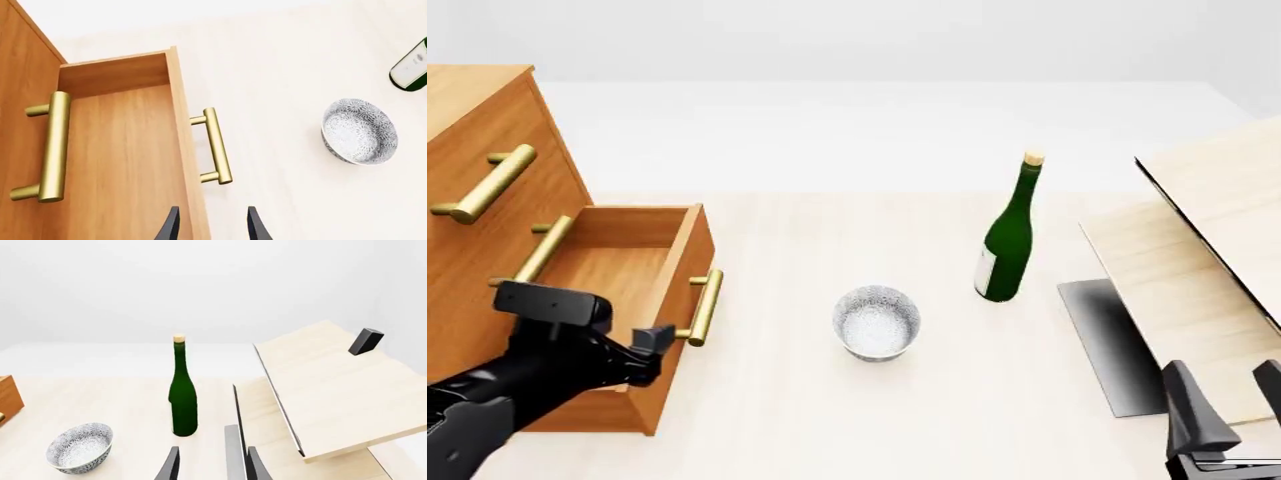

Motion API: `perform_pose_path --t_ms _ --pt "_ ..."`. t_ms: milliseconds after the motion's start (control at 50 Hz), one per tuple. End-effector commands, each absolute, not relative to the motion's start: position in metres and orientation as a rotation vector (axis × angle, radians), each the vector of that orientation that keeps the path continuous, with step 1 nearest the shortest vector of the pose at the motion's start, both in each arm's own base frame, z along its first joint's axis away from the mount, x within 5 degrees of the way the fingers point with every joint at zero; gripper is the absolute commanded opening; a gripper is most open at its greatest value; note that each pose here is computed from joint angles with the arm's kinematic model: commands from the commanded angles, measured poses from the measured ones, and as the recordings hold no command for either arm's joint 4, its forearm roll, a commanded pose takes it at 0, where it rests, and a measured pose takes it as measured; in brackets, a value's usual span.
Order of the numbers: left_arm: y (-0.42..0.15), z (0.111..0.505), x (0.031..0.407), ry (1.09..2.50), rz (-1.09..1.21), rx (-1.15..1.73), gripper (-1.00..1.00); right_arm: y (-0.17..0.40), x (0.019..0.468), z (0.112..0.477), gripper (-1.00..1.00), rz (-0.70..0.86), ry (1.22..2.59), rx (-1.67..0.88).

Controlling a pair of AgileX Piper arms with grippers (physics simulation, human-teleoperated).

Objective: Put the bowl in the bottom drawer of the cabinet and close it.

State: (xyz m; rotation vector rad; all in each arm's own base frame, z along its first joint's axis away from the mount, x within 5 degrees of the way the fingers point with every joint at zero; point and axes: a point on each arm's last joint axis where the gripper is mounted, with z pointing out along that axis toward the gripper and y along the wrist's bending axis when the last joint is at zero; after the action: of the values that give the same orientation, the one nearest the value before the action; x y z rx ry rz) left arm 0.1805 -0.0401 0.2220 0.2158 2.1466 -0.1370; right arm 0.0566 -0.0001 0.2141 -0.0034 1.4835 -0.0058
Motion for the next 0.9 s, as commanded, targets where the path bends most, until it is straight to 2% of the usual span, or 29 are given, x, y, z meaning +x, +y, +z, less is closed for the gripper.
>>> perform_pose_path --t_ms 20,900 --pt "-0.043 0.213 0.185 2.179 -0.154 0.205 1.00 0.000 0.057 0.214 1.00 -0.005 1.483 -0.003" --pt "-0.042 0.185 0.196 2.269 -0.146 0.168 1.00 0.000 0.057 0.214 1.00 -0.005 1.483 -0.003"
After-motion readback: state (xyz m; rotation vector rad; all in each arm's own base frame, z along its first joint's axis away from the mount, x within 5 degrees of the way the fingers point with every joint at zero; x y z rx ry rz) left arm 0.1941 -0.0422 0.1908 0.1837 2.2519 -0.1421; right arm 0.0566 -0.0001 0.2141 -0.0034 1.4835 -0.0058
